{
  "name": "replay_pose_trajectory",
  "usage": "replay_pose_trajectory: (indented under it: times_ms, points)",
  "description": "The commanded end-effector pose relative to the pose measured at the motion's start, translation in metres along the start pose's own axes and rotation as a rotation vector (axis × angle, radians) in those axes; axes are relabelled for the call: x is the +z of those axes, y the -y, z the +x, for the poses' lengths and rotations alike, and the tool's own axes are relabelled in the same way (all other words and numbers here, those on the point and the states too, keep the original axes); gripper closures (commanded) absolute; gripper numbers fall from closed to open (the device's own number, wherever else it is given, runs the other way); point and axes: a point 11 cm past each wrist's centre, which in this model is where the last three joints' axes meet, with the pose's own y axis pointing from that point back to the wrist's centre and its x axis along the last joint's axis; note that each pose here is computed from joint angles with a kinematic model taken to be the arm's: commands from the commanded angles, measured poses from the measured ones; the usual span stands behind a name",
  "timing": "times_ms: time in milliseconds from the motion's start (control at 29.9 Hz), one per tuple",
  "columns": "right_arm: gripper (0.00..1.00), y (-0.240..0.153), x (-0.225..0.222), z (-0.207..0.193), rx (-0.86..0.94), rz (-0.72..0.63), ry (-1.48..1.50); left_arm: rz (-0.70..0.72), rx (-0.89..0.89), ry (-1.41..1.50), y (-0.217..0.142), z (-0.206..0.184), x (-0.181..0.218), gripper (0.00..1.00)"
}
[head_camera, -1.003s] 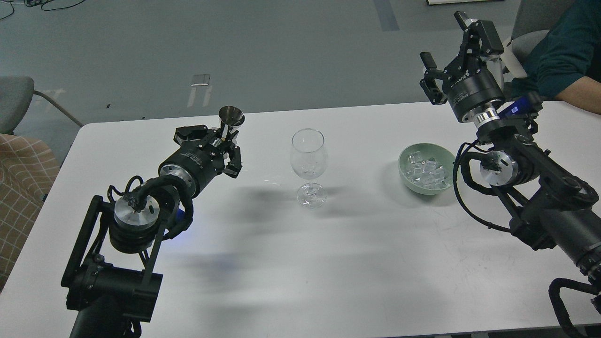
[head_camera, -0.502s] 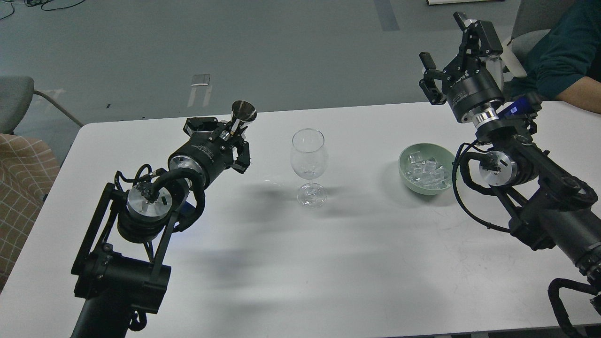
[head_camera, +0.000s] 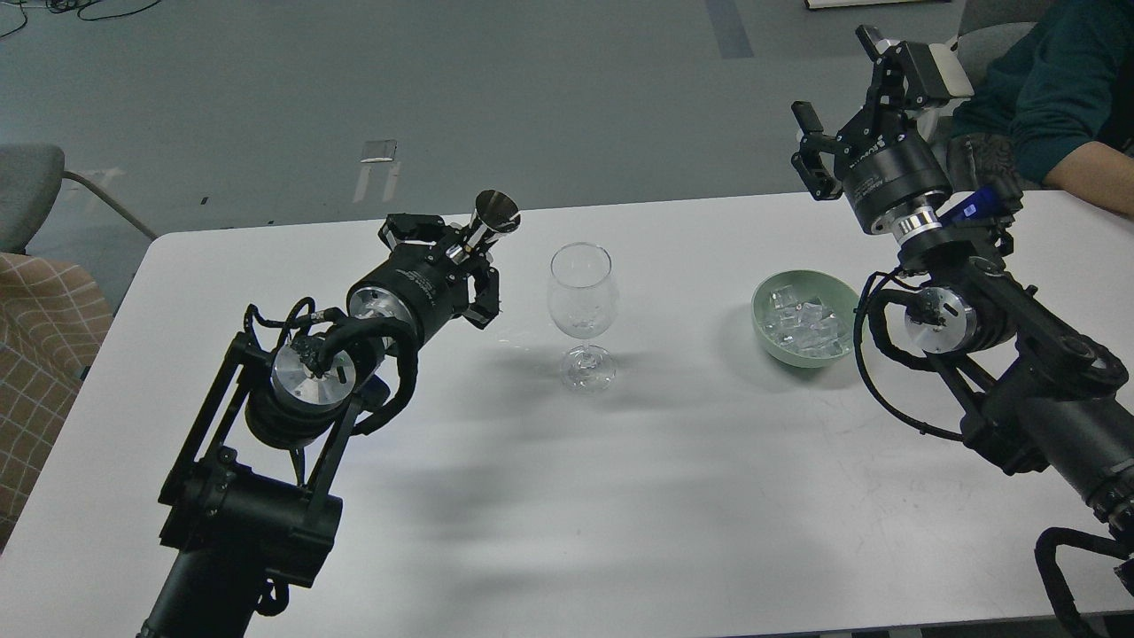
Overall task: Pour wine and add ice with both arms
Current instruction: 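Carry the jigger with the left gripper to above the wine glass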
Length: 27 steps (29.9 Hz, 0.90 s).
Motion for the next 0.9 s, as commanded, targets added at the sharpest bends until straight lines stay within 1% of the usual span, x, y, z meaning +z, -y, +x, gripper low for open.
replay_pose_trajectory:
  times_ms: [0,268,869]
  points:
    - [0.0,0.0,0.0,0.0,0.0,0.0,0.0,0.002,-0.024,0.01,-0.001,-0.008,0.001,1.0]
    - [0.0,0.0,0.001,-0.001,-0.001,-0.001,0.002,0.018,-0.037,0.068,0.001,-0.018,-0.008,1.0]
    - [0.0,-0.004,0.004,-0.002,-0.004,-0.005,0.008,0.015,-0.02,0.158,0.003,-0.02,-0.017,1.0]
